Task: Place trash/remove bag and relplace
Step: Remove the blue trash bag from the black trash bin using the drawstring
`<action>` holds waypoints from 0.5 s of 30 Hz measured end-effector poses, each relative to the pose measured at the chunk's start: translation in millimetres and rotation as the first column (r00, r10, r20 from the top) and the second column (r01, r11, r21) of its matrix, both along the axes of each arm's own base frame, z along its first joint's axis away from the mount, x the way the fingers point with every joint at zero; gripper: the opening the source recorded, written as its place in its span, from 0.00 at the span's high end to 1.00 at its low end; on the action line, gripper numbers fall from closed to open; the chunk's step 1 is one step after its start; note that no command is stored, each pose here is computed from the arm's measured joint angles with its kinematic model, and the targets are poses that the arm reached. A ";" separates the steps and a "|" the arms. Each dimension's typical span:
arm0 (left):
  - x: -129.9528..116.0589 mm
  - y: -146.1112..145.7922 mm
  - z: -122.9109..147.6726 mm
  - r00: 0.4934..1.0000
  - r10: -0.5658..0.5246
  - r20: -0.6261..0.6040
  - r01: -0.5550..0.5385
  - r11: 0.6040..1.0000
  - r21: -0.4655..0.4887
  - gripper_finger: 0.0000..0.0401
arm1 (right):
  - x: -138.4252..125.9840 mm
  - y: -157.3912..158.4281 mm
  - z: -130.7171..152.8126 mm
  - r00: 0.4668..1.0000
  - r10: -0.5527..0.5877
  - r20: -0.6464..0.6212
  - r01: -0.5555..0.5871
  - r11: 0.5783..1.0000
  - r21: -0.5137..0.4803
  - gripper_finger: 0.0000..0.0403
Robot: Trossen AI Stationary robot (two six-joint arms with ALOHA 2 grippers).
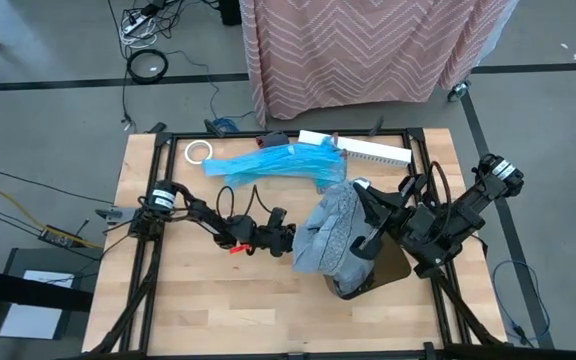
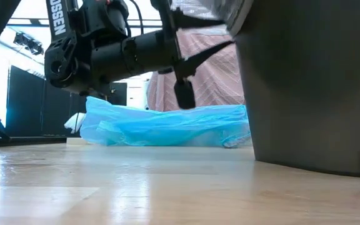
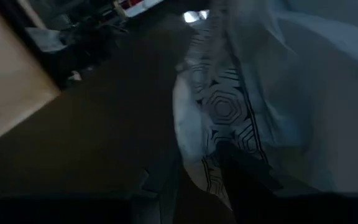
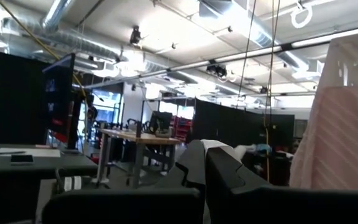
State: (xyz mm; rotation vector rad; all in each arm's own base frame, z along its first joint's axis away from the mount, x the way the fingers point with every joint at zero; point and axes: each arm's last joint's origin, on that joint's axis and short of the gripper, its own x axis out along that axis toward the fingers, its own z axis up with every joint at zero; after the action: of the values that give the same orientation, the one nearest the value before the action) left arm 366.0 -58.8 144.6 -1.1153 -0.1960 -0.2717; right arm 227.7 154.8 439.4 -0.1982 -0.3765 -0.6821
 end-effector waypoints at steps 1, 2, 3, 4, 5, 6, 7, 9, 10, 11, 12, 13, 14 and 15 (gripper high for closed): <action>1.7 -2.2 2.4 1.000 -0.005 0.013 0.004 1.000 0.016 0.69 | 0.1 0.0 -0.2 1.000 -0.003 -0.005 0.003 1.000 0.003 1.00; 3.5 -4.8 5.1 1.000 -0.010 0.027 0.009 1.000 0.027 0.69 | 0.3 0.0 -0.4 1.000 -0.005 -0.011 0.005 1.000 0.005 1.00; 5.1 -7.3 7.5 0.999 -0.018 0.039 0.016 0.999 0.037 0.69 | 0.7 0.1 -0.7 1.000 -0.007 -0.018 0.007 1.000 0.004 1.00; 6.4 -9.0 9.6 0.998 -0.031 0.050 0.029 0.998 0.051 0.70 | 0.9 0.2 -0.9 1.000 -0.008 -0.022 0.008 1.000 0.003 1.00; 7.4 -10.7 11.3 0.997 -0.041 0.060 0.037 0.997 0.067 0.72 | 1.1 0.4 -1.1 1.000 -0.009 -0.025 0.009 1.000 0.001 1.00; 7.4 -11.6 11.6 0.997 -0.044 0.062 0.040 0.997 0.069 0.74 | 1.2 0.4 -1.1 1.000 -0.009 -0.025 0.009 1.000 0.001 1.00; 7.1 -12.2 11.2 0.997 -0.041 0.060 0.037 0.997 0.068 0.78 | 1.2 0.4 -1.1 1.000 -0.009 -0.026 0.009 1.000 0.002 1.00; 5.0 -11.5 8.0 0.999 -0.019 0.042 0.017 0.998 0.063 0.89 | 1.3 0.4 -1.3 1.000 -0.010 -0.029 0.010 1.000 0.003 1.00; 4.0 -10.6 6.4 0.999 -0.003 0.034 0.001 0.998 0.058 0.94 | 1.4 0.5 -1.4 0.999 -0.010 -0.031 0.010 1.000 0.001 1.00; 2.5 -9.9 4.6 1.000 0.011 0.027 -0.013 0.998 0.054 0.97 | 1.4 0.9 -1.5 0.999 -0.009 -0.033 0.009 1.000 0.001 1.00; 1.4 -9.2 3.2 1.000 0.018 0.021 -0.020 0.998 0.052 0.98 | 1.1 1.3 -1.5 0.999 -0.008 -0.033 0.008 1.000 0.000 1.00; 0.4 -8.6 2.0 1.000 0.020 0.016 -0.021 0.999 0.050 0.98 | 1.0 1.3 -1.4 0.999 -0.008 -0.033 0.008 1.000 0.000 1.00; -0.7 -8.5 0.6 1.000 0.015 0.007 -0.015 0.999 0.036 0.99 | 1.1 1.3 -1.5 0.999 -0.009 -0.035 0.009 1.000 0.000 1.00; -1.6 -8.6 -0.4 1.000 0.005 0.000 -0.005 1.000 0.012 0.99 | 1.1 1.3 -1.5 0.999 -0.011 -0.037 0.011 1.000 -0.002 1.00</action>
State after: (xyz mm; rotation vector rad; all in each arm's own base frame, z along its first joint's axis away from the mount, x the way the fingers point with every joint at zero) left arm 364.4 -67.5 144.3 -1.1027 -0.1971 -0.2676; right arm 228.8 156.0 437.9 -0.2145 -0.3404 -0.6877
